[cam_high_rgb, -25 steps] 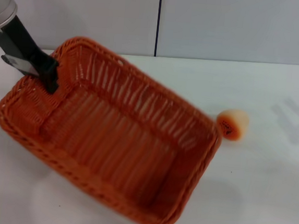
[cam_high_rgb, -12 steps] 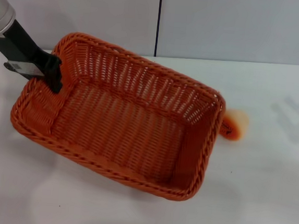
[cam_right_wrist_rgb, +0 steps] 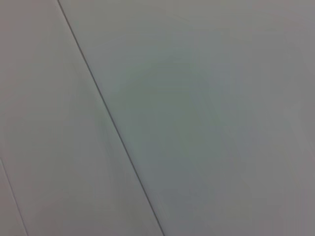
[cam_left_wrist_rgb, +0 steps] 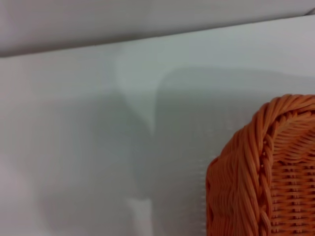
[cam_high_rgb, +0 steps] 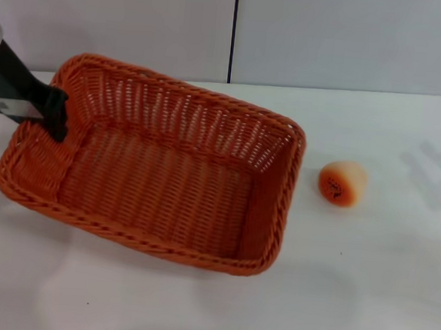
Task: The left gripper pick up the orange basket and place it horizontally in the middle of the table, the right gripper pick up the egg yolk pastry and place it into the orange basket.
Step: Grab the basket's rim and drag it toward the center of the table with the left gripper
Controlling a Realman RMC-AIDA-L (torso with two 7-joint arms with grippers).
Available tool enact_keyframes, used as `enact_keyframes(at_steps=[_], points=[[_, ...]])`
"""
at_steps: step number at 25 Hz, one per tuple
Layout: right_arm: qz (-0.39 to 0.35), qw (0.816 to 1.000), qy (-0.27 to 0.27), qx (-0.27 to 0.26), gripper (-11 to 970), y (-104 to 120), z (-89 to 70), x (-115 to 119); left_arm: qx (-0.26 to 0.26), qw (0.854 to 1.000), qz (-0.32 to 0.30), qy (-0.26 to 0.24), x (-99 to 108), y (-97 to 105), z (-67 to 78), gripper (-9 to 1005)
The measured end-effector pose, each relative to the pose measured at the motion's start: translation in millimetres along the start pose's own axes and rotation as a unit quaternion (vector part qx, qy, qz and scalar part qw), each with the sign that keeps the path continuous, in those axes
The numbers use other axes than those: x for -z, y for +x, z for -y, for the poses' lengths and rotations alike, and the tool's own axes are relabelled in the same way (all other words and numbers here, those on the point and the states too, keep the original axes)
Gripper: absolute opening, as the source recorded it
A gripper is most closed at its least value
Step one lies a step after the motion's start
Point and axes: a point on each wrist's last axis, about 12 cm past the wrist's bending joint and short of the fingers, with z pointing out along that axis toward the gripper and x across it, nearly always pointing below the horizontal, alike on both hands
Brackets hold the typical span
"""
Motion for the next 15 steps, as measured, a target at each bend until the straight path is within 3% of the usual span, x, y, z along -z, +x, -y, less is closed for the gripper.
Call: enact_keyframes(at_steps=[15], points=[[0.0, 1.0, -0.001, 0.0, 511, 0, -0.1, -1, 0.028, 0.999, -0.024, -0.004, -12, 21, -17.1, 121]])
